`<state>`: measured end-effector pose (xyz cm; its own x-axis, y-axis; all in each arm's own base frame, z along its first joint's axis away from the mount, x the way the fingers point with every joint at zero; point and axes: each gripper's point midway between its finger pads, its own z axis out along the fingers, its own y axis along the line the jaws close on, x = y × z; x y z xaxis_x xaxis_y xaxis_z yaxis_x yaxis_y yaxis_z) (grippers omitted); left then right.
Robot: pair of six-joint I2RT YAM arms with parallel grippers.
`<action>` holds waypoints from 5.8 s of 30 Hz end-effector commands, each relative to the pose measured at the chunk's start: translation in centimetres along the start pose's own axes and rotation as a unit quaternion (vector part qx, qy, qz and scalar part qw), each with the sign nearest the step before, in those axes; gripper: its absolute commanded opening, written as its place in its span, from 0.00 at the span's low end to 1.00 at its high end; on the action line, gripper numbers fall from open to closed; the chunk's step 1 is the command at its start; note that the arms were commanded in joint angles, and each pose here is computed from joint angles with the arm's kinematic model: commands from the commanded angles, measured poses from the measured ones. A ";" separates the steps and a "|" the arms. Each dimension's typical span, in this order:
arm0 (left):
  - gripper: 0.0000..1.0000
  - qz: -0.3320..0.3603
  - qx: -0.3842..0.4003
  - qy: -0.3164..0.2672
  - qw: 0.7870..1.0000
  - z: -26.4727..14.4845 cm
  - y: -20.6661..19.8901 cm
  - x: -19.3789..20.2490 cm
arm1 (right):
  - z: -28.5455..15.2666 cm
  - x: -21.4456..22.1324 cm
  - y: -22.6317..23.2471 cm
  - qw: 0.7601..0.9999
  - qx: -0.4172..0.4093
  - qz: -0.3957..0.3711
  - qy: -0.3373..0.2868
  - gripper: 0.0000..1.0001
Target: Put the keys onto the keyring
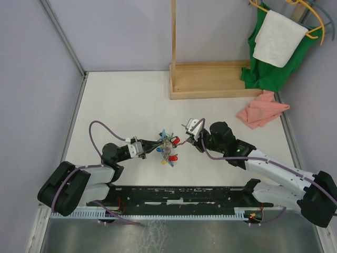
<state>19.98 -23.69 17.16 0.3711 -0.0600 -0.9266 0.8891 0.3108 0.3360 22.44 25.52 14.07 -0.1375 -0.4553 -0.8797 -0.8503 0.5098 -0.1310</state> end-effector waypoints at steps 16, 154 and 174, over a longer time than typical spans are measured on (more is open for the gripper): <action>0.03 0.031 0.102 -0.078 0.991 2.6 0.2 -5.7 | 0.0 -8.8 5.0 0.958 -0.170 -0.166 -0.161 0.01; 0.03 -0.021 0.110 -0.065 0.992 2.6 -0.4 -4.9 | 0.8 -8.8 5.9 0.961 -0.167 -0.142 -0.169 0.01; 0.03 -0.021 0.102 -0.063 0.993 2.7 -0.2 -4.9 | 0.7 -8.7 6.0 0.961 -0.168 -0.140 -0.170 0.01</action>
<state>18.68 -25.97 19.95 0.2985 -0.1519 -0.9422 0.9535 0.0901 0.2875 19.06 32.65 18.97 0.2143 -0.2941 -0.9315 -0.9608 0.1085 -0.2553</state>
